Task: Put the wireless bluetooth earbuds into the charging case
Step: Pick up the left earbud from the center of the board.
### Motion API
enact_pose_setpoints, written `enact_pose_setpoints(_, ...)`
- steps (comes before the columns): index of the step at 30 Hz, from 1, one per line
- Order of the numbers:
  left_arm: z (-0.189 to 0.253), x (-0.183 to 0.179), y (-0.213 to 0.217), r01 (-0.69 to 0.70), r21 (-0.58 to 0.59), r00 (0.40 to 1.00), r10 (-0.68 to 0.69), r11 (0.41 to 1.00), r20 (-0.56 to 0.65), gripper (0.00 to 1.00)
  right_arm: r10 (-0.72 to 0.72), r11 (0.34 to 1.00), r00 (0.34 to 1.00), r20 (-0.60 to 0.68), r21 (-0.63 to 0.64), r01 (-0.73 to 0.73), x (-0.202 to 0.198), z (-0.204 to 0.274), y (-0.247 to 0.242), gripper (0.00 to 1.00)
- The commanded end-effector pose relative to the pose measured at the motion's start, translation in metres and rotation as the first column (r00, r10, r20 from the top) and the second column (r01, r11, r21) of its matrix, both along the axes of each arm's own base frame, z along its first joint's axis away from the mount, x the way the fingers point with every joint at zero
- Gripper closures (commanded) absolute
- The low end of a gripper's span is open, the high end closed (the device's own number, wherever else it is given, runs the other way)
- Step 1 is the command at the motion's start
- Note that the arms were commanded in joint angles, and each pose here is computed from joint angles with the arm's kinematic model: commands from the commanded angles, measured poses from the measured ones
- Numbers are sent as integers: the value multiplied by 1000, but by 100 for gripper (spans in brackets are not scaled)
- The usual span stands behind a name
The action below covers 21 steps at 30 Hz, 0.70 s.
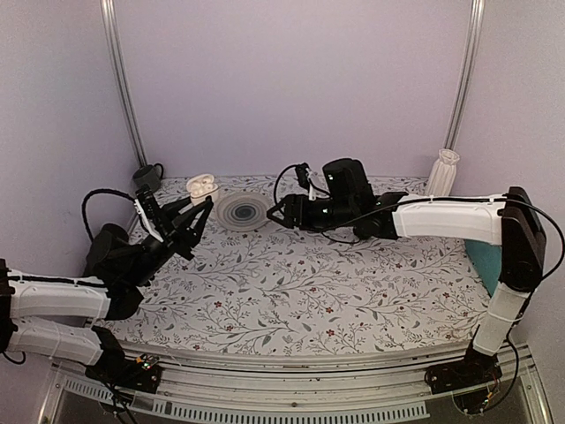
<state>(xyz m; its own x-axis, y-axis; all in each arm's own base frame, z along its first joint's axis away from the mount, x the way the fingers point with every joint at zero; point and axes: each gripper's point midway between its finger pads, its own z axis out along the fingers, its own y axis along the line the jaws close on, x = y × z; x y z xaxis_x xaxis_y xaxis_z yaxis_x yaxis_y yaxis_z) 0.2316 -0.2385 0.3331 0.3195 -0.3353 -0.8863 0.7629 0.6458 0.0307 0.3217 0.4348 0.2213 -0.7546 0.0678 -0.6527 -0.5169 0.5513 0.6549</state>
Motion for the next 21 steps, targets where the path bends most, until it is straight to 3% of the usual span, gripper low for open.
enact_pose_setpoints(1,-11,14,16,-119,37,992,120,992,-47,100,0,985,998,-62,-172,-10,11,-43,11,38)
enact_pose_setpoints(9,-12,14,34,-187,30,979,189,982,-75,100,27,888,996,-89,-454,-65,8,-120,41,46)
enact_pose_setpoints(21,-13,12,40,-196,21,976,197,980,-93,100,102,818,991,-90,-560,-135,-14,-170,59,54)
